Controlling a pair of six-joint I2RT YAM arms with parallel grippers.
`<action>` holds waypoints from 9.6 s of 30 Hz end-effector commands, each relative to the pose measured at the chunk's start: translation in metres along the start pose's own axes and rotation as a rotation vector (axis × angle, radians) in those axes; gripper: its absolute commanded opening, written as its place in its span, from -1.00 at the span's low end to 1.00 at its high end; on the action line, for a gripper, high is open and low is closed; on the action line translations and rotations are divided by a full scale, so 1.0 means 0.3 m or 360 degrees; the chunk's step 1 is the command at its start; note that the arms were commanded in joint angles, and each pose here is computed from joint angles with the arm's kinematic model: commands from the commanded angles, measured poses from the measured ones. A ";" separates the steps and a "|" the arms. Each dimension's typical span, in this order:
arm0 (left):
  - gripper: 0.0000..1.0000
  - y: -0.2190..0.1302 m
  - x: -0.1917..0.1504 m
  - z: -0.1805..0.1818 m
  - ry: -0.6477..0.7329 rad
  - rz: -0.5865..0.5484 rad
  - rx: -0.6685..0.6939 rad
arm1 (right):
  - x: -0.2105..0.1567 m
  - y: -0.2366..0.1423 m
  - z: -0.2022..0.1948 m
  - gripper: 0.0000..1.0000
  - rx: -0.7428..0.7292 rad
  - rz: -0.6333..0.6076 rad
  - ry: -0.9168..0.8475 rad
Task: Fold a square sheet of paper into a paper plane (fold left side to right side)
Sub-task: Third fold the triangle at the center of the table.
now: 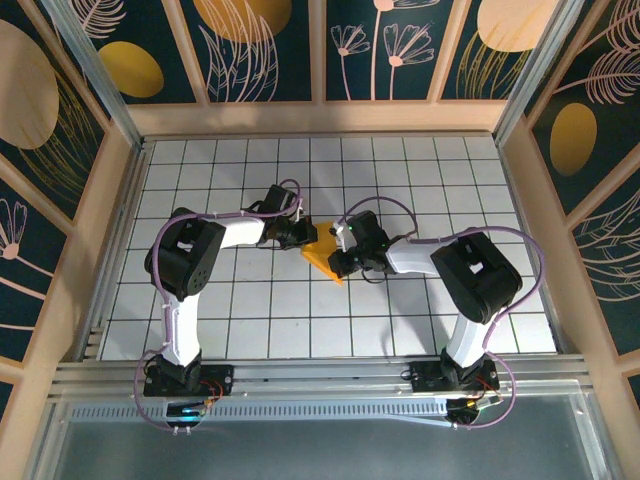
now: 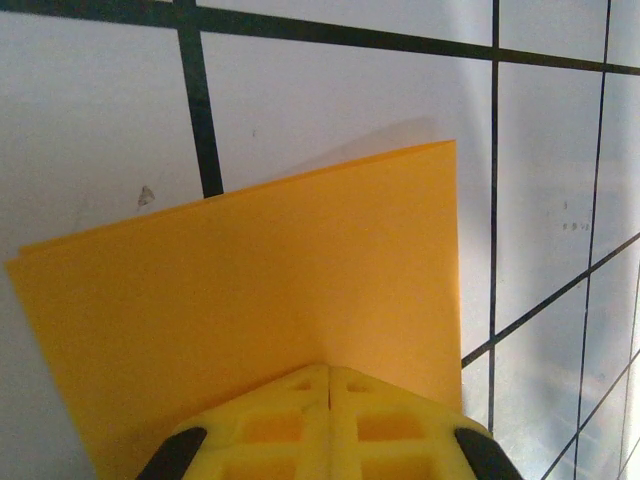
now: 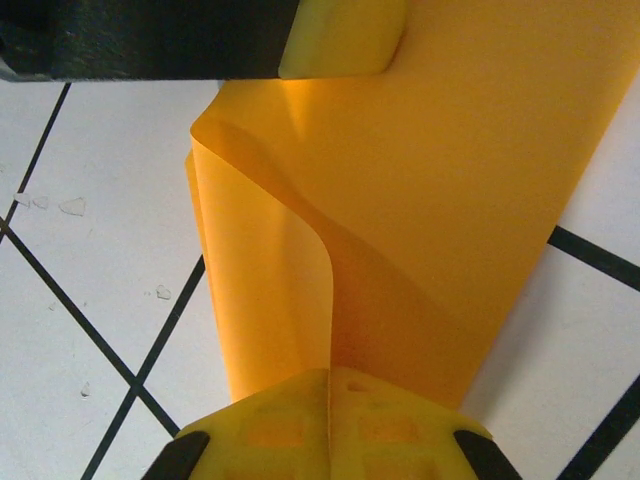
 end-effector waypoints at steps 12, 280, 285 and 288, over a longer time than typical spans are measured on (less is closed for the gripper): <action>-0.86 -0.191 0.048 -0.121 0.0095 -0.0328 0.0005 | -0.068 0.035 -0.027 -1.00 -0.0034 0.0157 0.0041; -1.00 0.018 -0.226 0.025 0.0064 -0.0007 0.0086 | -0.205 0.028 -0.042 -1.00 0.0120 0.0575 0.0587; -1.00 0.016 -0.246 0.074 0.0013 -0.0024 0.0202 | -0.200 0.011 -0.027 -1.00 0.0184 0.0560 0.0584; -1.00 0.016 -0.249 0.087 -0.0007 -0.0035 0.0240 | -0.202 -0.007 -0.017 -1.00 0.0201 0.0558 0.0577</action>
Point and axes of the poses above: each hand's point on the last joint's axis, 136 mm out from that joint toward the fingers, its own y axis out along the fingers, its own z axis along the line the jaws close on, x = y × z, the point moved 10 cm from there along -y, back along the fingers, and after that the axes turned 12 degrees about -y, right-handed, at the moved point
